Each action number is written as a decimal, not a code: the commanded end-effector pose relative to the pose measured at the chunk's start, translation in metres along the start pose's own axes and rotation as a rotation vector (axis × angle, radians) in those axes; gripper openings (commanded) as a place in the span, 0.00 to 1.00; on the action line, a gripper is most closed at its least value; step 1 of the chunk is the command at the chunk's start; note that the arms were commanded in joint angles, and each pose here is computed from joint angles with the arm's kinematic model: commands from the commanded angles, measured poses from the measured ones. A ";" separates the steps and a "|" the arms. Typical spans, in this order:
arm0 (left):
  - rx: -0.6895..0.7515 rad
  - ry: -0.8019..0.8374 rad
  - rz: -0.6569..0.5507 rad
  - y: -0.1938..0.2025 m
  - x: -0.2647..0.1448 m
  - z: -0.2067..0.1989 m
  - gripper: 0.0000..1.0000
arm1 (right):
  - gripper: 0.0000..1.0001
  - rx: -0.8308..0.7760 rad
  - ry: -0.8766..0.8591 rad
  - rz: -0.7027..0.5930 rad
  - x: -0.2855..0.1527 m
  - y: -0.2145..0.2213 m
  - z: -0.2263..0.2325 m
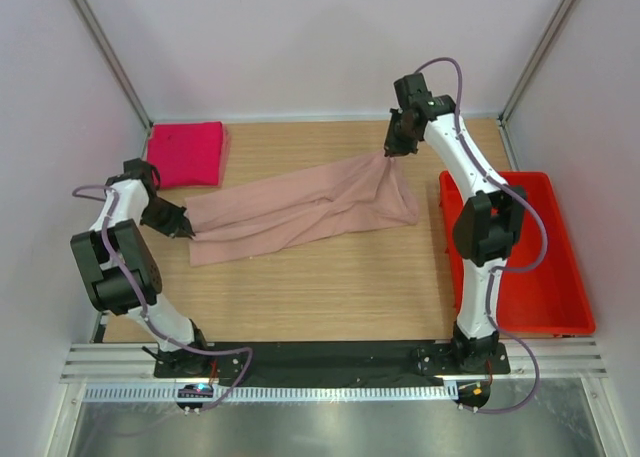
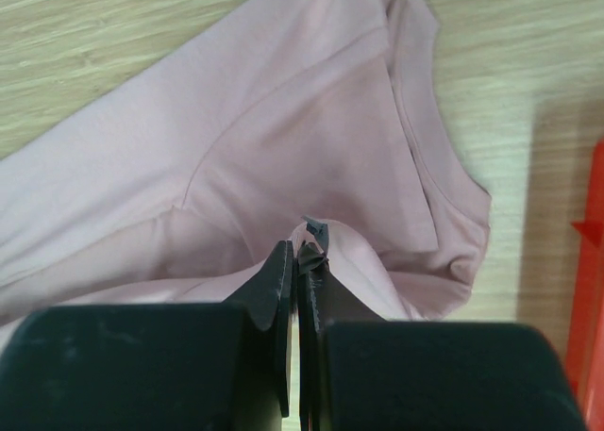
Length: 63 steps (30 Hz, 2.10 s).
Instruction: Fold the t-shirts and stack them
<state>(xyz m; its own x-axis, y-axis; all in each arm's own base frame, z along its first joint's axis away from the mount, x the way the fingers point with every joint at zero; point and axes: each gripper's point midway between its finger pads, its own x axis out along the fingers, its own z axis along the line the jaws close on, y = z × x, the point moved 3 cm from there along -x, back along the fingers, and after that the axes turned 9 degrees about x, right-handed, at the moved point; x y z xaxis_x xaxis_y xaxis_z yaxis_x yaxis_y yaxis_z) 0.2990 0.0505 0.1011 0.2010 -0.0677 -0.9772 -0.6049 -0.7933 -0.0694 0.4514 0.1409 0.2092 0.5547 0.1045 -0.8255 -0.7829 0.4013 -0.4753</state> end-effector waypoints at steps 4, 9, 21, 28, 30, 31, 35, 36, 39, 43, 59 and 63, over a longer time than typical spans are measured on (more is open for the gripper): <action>0.012 0.001 0.002 -0.014 0.008 -0.008 0.00 | 0.01 -0.030 -0.079 0.032 0.018 -0.013 0.018; 0.005 -0.009 -0.005 -0.023 0.012 -0.012 0.00 | 0.01 -0.028 -0.085 0.040 0.025 -0.020 0.019; -0.016 -0.013 -0.026 -0.035 0.021 -0.018 0.00 | 0.01 0.037 -0.117 0.043 0.048 -0.030 0.015; -0.023 -0.025 -0.011 -0.036 0.027 -0.017 0.00 | 0.01 0.065 -0.142 0.055 0.064 -0.032 0.017; -0.021 -0.031 -0.019 -0.038 0.027 -0.017 0.00 | 0.01 0.073 -0.144 0.054 0.066 -0.033 0.017; -0.020 -0.033 -0.016 -0.038 0.028 -0.017 0.00 | 0.01 0.077 -0.147 0.051 0.067 -0.035 0.017; -0.021 -0.036 -0.020 -0.039 0.028 -0.017 0.00 | 0.01 0.098 -0.142 0.037 0.067 -0.040 0.014; -0.021 -0.036 -0.020 -0.040 0.029 -0.017 0.00 | 0.01 0.106 -0.138 0.034 0.068 -0.041 0.012; -0.022 -0.037 -0.023 -0.042 0.028 -0.018 0.00 | 0.01 0.124 -0.144 0.026 0.068 -0.045 0.011; -0.022 -0.031 -0.024 -0.044 0.028 -0.020 0.00 | 0.01 0.156 -0.157 0.008 0.068 -0.053 0.011; -0.029 -0.035 -0.001 -0.050 0.041 -0.024 0.00 | 0.01 0.216 -0.185 0.042 0.108 -0.049 0.011; -0.032 -0.034 -0.002 -0.052 0.041 -0.025 0.00 | 0.01 0.241 -0.207 0.046 0.114 -0.050 0.014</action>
<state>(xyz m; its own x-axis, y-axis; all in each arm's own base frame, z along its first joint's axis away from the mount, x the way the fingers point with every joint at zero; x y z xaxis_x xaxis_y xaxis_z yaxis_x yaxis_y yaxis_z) 0.3433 0.0677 0.0630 0.1302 -0.0679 -0.9892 -0.5847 -0.8109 -0.0213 0.5401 0.1423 0.1156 0.5040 0.2670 -0.8214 -0.7738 0.5620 -0.2921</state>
